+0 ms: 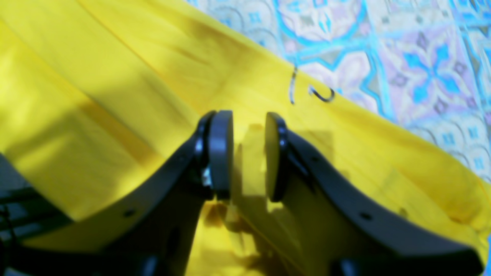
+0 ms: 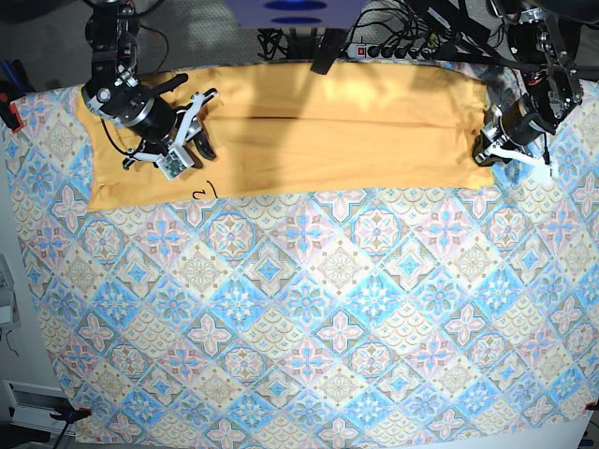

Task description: Fold the T-shirt properly

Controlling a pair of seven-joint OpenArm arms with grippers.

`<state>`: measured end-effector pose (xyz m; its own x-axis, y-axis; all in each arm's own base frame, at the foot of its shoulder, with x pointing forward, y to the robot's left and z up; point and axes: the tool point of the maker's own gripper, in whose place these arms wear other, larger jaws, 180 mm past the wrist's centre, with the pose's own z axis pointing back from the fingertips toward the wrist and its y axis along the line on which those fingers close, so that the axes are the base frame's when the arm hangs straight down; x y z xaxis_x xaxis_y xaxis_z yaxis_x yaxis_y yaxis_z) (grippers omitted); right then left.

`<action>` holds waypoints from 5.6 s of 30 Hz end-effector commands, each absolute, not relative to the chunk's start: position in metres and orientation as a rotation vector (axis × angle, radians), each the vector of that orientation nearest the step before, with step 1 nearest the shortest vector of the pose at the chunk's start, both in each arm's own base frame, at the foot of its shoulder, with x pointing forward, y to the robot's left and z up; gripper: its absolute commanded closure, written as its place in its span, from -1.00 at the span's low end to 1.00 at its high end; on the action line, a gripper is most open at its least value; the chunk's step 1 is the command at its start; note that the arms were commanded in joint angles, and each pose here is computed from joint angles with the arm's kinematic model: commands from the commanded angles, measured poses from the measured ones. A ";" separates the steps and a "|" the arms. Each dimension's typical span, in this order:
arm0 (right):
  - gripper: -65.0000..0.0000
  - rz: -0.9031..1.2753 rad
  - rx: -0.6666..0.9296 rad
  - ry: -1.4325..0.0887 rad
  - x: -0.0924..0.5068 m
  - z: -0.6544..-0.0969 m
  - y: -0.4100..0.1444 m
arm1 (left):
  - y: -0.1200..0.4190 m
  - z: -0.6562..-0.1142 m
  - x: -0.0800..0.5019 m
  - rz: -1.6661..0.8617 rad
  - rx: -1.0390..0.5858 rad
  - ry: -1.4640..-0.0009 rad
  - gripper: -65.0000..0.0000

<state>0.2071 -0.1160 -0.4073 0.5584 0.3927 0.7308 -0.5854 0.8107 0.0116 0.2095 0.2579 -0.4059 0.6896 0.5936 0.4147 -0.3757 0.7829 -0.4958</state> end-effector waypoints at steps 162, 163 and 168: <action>0.55 0.512 0.262 -0.857 0.216 -0.390 -0.136 | -0.014 -0.424 0.170 -0.244 -0.859 -0.319 0.74; 0.55 0.512 0.262 -0.857 0.216 -0.390 -0.136 | -0.020 -0.422 0.169 -0.266 -0.868 -0.316 0.77; 0.55 0.514 0.264 -0.855 0.215 -0.391 -0.135 | -0.039 -0.418 0.163 -0.350 -0.893 -0.293 0.77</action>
